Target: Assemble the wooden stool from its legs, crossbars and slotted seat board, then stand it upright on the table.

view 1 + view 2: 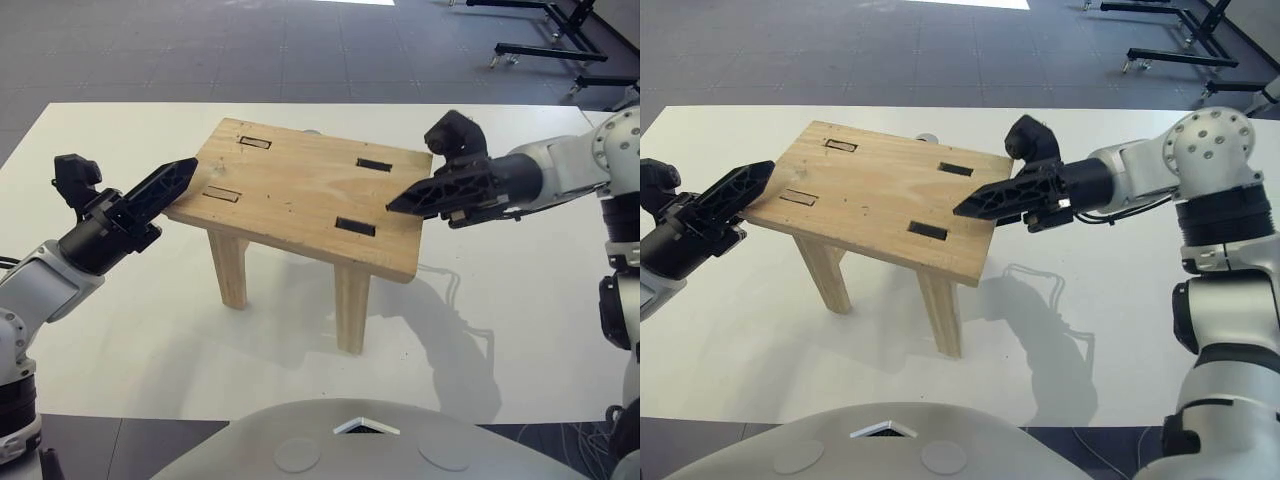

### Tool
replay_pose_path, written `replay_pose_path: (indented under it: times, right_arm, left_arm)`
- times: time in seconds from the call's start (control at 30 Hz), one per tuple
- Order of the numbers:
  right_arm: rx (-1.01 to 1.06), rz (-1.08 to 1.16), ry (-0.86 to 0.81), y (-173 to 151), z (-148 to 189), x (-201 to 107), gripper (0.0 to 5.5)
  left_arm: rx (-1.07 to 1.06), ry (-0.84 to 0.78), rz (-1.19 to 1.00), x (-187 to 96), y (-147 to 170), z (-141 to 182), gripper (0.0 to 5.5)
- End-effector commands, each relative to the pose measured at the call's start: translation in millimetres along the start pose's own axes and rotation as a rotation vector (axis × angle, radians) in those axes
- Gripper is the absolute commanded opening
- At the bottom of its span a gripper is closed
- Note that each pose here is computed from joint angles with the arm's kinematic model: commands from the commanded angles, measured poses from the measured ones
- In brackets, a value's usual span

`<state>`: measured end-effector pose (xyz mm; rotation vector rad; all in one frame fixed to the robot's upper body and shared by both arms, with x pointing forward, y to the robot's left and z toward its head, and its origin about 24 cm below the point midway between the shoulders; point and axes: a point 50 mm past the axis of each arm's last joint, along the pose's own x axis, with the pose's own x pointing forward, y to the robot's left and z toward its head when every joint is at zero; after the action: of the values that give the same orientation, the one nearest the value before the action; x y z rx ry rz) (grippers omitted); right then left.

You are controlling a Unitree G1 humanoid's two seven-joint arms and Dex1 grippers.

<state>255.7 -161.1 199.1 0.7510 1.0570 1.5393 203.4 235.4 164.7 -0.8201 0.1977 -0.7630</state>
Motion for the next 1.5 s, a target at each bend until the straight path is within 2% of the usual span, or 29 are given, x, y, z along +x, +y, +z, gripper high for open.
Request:
replay_pose_path:
  times: [0.03, 0.2, 0.4, 0.5, 0.63, 0.73, 0.8, 0.9, 0.97, 1.07, 1.2, 1.33, 1.4, 1.5]
  right_arm:
    - [-0.039, -0.035, -0.018, -3.4, -4.3, 2.1, 3.74]
    - [-0.067, -0.014, -0.026, -6.0, -9.7, 10.6, 3.74]
    - [-0.068, -0.027, -0.085, -11.0, 6.7, 8.2, 3.74]
    - [-0.117, -0.003, -0.13, -14.5, 14.9, 19.6, 3.74]
    - [-0.109, -0.027, -0.191, 5.2, -12.3, -29.2, 3.74]
    - [-0.086, -0.048, -0.202, 8.3, -26.5, -43.6, 3.74]
    - [-0.076, -0.064, -0.197, 11.4, -34.1, -50.0, 3.74]
    - [-0.099, -0.095, -0.231, 12.7, -33.9, -58.7, 3.74]
    - [-0.19, -0.164, -0.32, 5.7, -22.3, -64.8, 3.74]
    - [-0.349, -0.267, -0.55, -16.2, 3.2, -69.4, 3.74]
    - [-0.501, -0.416, -0.789, -53.8, 28.0, -46.3, 3.74]
    - [-0.657, -0.741, -1.014, -93.9, 49.4, -28.0, 3.74]
    - [-0.715, -0.933, -1.14, -106.6, 56.7, -28.8, 3.74]
    - [-0.727, -1.056, -1.24, -119.8, 63.4, -16.3, 3.74]
  left_arm:
    - [0.029, 0.049, 0.029, 1.7, 2.8, 1.1, 4.71]
    - [0.034, 0.063, 0.028, 1.4, 4.8, 0.5, 5.36]
    - [0.041, 0.05, 0.041, -3.3, 10.3, -3.3, 5.36]
    - [0.063, 0.014, 0.055, -5.6, 14.8, -1.0, 5.36]
    - [0.074, -0.006, 0.065, -10.1, 22.4, -3.9, 5.36]
    - [0.08, -0.039, 0.062, -13.6, 27.4, -5.3, 5.36]
    - [0.08, -0.059, 0.069, -17.9, 31.4, -5.4, 5.06]
    - [0.083, -0.057, 0.083, -23.9, 35.5, -9.9, 5.06]
    - [0.086, -0.053, 0.086, -26.1, 37.2, -12.8, 5.06]
    - [0.112, -0.057, 0.089, -26.4, 42.6, -11.9, 5.06]
    - [0.133, -0.064, 0.078, -22.6, 48.9, -9.2, 5.06]
    - [0.159, -0.073, 0.06, -13.5, 49.3, -7.2, 5.06]
    - [0.174, -0.08, 0.051, -9.2, 45.0, -7.0, 5.06]
    - [0.206, -0.082, 0.036, 0.2, 34.6, -6.5, 5.06]
